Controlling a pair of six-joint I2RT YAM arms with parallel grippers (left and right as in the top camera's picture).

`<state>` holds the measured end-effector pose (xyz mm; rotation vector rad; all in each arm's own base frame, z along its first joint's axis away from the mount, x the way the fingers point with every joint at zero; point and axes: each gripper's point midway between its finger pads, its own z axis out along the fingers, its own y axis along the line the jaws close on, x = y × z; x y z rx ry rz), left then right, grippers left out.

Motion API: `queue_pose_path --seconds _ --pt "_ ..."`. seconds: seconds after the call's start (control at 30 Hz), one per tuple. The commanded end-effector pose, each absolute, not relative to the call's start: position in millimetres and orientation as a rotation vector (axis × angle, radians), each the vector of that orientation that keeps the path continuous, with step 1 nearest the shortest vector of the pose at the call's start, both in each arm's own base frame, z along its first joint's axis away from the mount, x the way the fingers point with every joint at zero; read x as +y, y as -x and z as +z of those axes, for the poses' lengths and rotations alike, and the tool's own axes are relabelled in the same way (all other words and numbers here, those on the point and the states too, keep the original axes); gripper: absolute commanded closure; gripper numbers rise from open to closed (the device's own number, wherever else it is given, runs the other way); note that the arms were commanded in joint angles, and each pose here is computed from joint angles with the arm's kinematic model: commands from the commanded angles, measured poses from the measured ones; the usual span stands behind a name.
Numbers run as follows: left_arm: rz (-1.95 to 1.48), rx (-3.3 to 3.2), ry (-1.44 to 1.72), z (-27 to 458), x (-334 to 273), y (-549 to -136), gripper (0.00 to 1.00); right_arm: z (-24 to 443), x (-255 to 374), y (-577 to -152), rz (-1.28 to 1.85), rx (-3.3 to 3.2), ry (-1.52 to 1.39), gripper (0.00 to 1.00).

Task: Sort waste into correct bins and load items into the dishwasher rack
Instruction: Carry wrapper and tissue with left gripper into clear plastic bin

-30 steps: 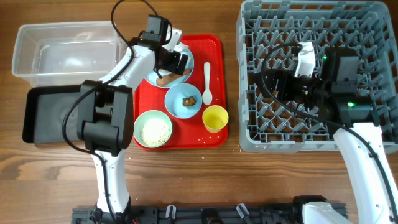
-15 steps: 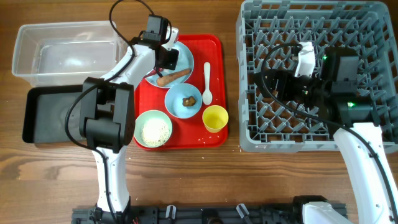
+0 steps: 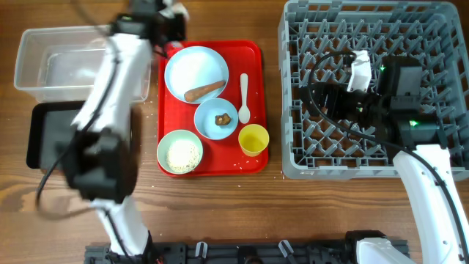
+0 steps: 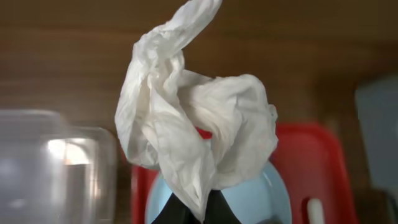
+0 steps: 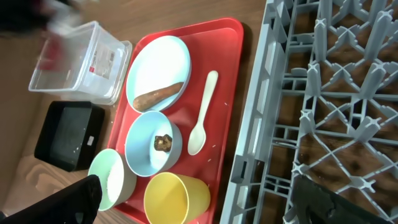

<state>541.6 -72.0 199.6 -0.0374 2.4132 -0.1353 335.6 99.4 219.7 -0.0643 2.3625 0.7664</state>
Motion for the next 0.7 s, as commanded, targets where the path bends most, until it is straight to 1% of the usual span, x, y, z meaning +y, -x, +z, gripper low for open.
queue_pose_path --seconds 0.0,0.13,0.2,0.3,0.37,0.4,0.43,0.47,0.5,0.53,0.57,0.6,0.67 --pt "0.013 2.316 0.382 242 18 -531 0.96 226 102 -338 0.796 2.352 0.056 0.00" --pt "0.078 2.330 0.635 215 86 -521 0.96 226 102 -338 0.796 2.352 0.056 0.00" --pt "0.086 2.327 0.775 193 117 -521 0.96 226 102 -338 0.796 2.351 0.056 0.00" --pt "0.087 2.323 0.864 164 142 -528 0.95 226 102 -339 0.795 2.351 0.057 0.01" --pt "0.095 2.327 0.887 143 153 -535 0.92 226 102 -338 0.796 2.351 0.056 0.01" --pt "0.097 2.329 0.891 132 156 -539 0.87 226 102 -338 0.796 2.351 0.056 0.00" --pt "0.097 2.329 0.890 126 156 -542 0.75 226 102 -338 0.796 2.351 0.056 0.00" --pt "0.097 2.328 0.890 120 157 -546 0.57 226 102 -338 0.796 2.351 0.056 0.00" --pt "0.096 2.326 0.889 116 158 -548 0.43 226 102 -338 0.796 2.352 0.056 0.01" --pt "0.095 2.323 0.886 116 157 -550 0.23 226 102 -338 0.796 2.353 0.055 0.00" --pt "0.094 2.320 0.884 116 156 -550 0.06 226 102 -338 0.796 2.353 0.056 0.00" --pt "0.090 2.309 0.879 121 156 -552 0.00 226 102 -338 0.796 2.352 0.056 0.00" --pt "0.086 2.282 0.864 135 155 -553 0.00 226 102 -338 0.796 2.352 0.056 0.00"
